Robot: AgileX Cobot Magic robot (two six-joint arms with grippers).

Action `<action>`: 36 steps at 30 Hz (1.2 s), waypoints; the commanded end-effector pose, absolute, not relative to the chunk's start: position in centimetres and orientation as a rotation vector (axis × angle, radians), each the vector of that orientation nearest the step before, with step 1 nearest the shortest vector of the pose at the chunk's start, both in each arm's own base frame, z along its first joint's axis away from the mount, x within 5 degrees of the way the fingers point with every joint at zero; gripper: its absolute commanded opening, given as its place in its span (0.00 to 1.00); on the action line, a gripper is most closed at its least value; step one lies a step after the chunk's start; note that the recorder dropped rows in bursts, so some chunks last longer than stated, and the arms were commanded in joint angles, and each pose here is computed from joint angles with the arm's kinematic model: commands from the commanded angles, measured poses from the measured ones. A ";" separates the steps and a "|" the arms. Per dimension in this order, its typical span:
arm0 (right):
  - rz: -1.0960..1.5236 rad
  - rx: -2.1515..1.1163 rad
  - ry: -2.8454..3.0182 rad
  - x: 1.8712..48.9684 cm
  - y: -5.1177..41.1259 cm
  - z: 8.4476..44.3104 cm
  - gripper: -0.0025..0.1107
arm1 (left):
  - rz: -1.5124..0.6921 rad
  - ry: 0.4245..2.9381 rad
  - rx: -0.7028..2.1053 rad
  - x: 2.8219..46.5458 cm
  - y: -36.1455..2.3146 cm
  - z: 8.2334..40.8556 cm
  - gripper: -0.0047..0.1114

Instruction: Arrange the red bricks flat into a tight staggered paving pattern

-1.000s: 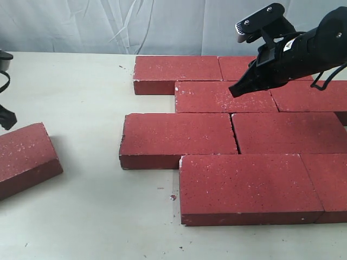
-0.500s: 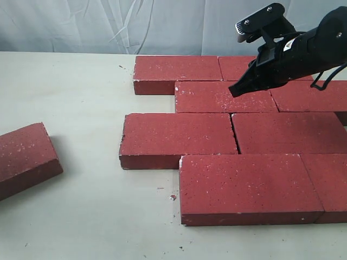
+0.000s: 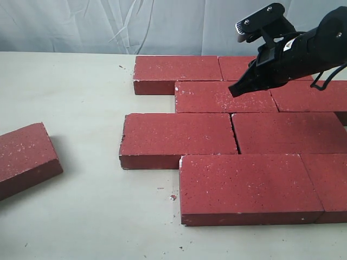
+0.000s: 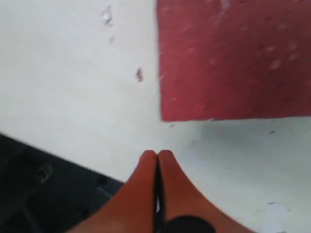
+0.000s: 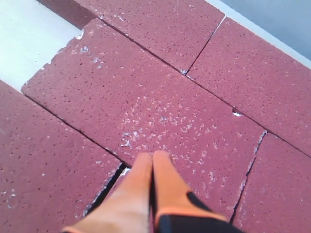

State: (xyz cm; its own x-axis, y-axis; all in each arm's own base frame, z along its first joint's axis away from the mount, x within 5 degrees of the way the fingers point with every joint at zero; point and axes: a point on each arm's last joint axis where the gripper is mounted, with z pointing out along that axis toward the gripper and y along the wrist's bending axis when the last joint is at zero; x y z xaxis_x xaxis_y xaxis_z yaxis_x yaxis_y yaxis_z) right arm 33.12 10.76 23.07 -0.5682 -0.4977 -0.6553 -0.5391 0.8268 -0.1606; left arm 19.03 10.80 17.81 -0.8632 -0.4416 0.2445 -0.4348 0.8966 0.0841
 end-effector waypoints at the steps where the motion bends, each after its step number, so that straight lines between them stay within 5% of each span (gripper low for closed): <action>1: 0.070 -0.745 2.272 33.1 10.6 23.3 0.01 | 0.164 -2.907 0.669 19.8 9.8 17.0 0.04; 7: 0.084 -0.727 2.275 33.1 10.6 23.3 0.01 | 0.364 -3.055 0.691 21.4 9.0 16.9 0.04; 11: 0.098 -0.709 2.278 33.1 10.7 23.3 0.01 | 0.685 -3.140 0.660 23.1 7.6 17.0 0.04; 15: 0.103 -0.703 2.274 33.1 10.8 23.3 0.01 | 0.687 -3.201 0.559 23.8 7.2 16.5 0.04; 18: 0.103 -0.705 2.283 33.3 10.8 23.0 0.01 | 0.717 -3.272 0.400 24.8 7.5 20.9 0.04; 21: 0.103 -0.712 2.310 33.5 10.9 22.0 0.01 | 0.309 -3.395 0.395 24.2 9.3 25.4 0.04; 22: 0.097 -0.716 2.317 33.8 10.9 21.4 0.01 | -0.151 -3.324 0.588 22.8 11.5 26.2 0.04; 23: 0.090 -0.723 2.308 33.8 10.9 21.4 0.01 | -0.318 -3.250 0.719 22.1 12.4 26.2 0.04; 26: 0.077 -0.731 2.287 34.1 10.9 21.4 0.01 | -0.551 -3.075 0.794 20.8 13.5 24.9 0.04; 31: 0.080 -0.732 2.295 34.0 10.9 21.3 0.01 | -0.136 -3.112 0.748 22.3 11.8 18.9 0.04; 36: 0.076 -0.729 2.283 34.1 10.9 21.4 0.01 | -0.030 -3.073 0.809 23.4 11.6 15.4 0.04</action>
State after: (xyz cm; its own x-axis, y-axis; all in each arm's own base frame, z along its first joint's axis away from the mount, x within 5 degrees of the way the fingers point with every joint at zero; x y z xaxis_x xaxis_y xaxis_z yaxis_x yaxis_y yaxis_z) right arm 34.01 11.03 21.31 -0.5849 -0.4802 -0.6537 -0.5268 0.8377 -0.1440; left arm 22.90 11.85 16.48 -0.8793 -0.4746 -0.0396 -0.4760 0.8785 0.0412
